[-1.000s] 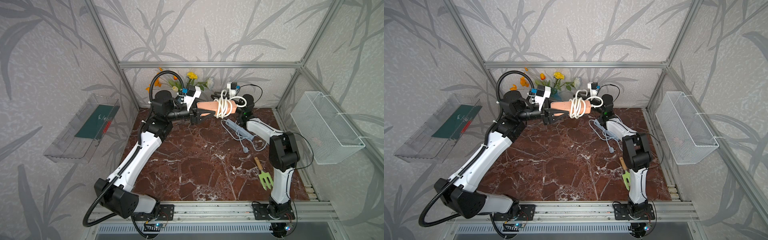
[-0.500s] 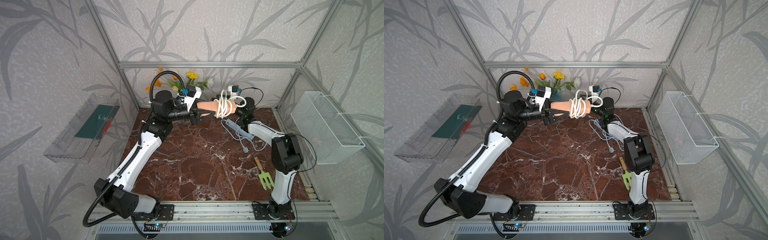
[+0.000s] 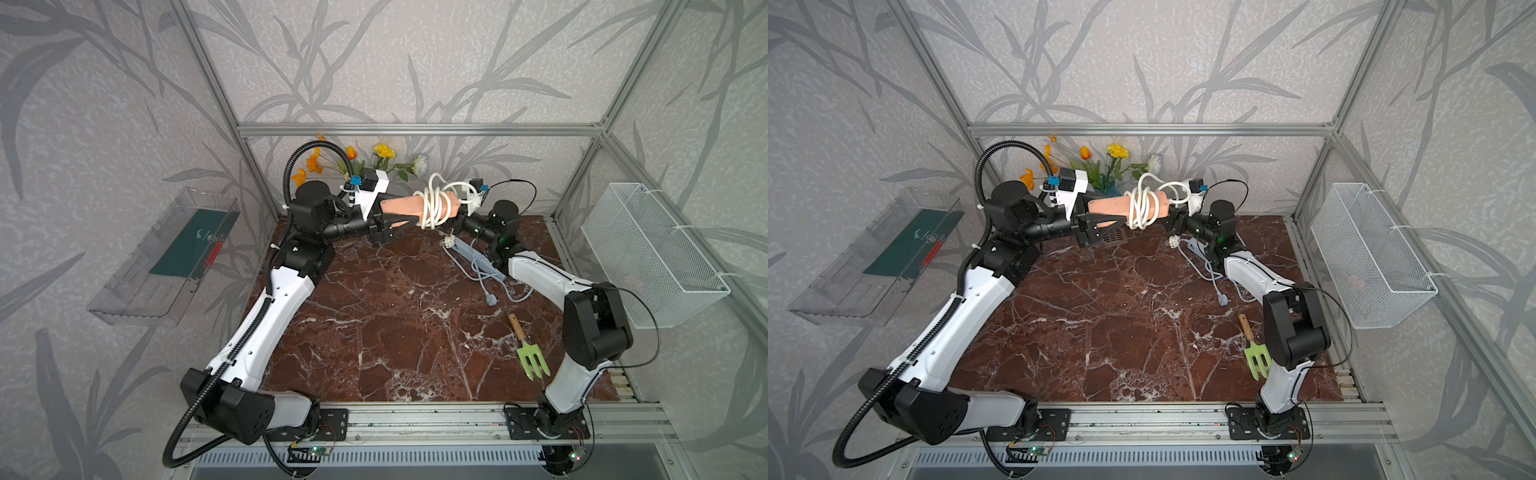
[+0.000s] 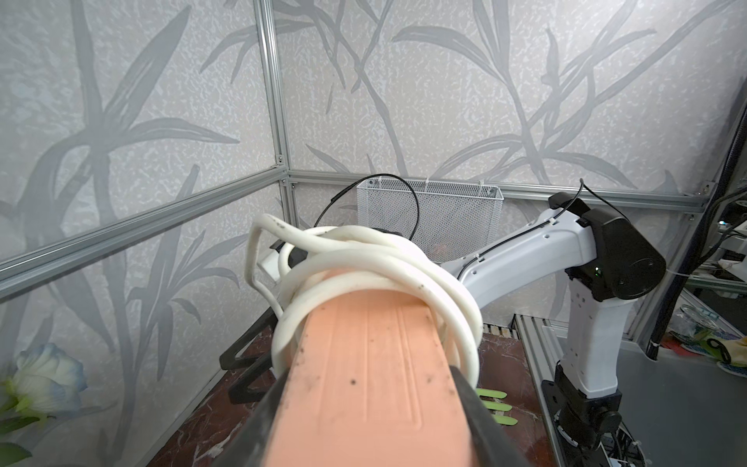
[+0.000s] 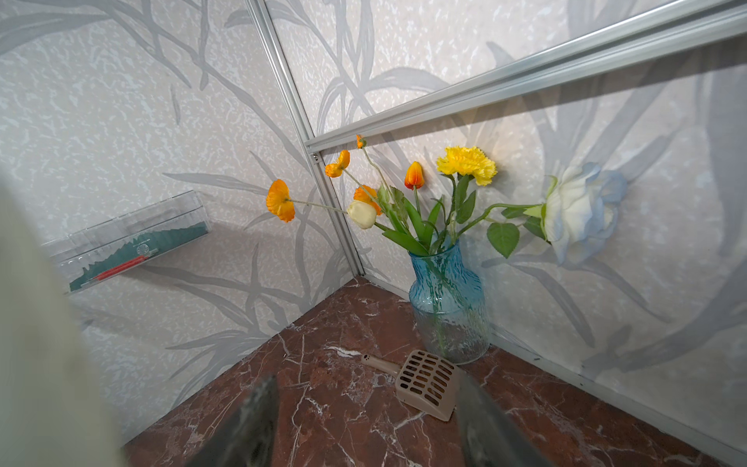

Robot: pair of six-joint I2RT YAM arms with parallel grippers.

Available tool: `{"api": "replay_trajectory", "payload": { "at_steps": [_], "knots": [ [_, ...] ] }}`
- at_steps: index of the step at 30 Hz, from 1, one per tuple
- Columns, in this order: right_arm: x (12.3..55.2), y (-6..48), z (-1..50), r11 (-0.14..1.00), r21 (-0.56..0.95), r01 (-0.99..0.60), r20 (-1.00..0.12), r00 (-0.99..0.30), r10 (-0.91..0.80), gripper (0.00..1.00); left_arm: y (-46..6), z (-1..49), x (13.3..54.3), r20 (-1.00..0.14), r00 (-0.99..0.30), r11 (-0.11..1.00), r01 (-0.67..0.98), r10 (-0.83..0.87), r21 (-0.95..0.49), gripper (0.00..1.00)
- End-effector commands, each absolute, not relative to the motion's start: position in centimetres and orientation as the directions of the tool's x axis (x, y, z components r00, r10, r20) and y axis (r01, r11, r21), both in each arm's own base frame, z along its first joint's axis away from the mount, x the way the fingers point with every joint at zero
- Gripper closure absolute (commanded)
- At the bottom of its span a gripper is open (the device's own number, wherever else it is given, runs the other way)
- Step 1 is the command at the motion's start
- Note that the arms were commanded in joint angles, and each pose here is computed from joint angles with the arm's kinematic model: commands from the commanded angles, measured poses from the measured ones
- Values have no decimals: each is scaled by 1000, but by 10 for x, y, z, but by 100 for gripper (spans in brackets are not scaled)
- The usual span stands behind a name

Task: Wrap the cord around the power strip
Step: Wrap the power cord around the power strip.

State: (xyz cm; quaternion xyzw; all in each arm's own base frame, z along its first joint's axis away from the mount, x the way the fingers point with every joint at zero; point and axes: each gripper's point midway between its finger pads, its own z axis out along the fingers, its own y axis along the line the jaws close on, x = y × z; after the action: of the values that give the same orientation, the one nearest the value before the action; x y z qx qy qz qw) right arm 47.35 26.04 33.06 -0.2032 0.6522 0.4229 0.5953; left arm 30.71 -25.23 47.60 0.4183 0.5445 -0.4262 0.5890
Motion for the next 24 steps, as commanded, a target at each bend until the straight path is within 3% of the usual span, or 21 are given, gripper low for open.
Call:
{"api": "replay_trajectory", "payload": {
  "at_steps": [1,5,8,11,24],
  "knots": [
    [464,257,341,581,276,-766,-959,-177,222,34,-245,513,293,-977,178,305,943,-116,135,100],
    [448,258,352,576,263,-774,-961,-156,229,33,-244,510,298,-978,178,328,935,-107,135,100],
    [437,257,354,552,286,-783,-954,-175,244,19,-243,507,300,-980,175,338,932,-96,134,100],
    [429,257,360,532,298,-792,-950,-193,245,16,-245,504,299,-981,165,322,939,-99,125,100],
    [443,273,357,562,276,-779,-961,-217,171,26,-245,511,294,-978,161,297,948,-131,117,100]
  ]
}}
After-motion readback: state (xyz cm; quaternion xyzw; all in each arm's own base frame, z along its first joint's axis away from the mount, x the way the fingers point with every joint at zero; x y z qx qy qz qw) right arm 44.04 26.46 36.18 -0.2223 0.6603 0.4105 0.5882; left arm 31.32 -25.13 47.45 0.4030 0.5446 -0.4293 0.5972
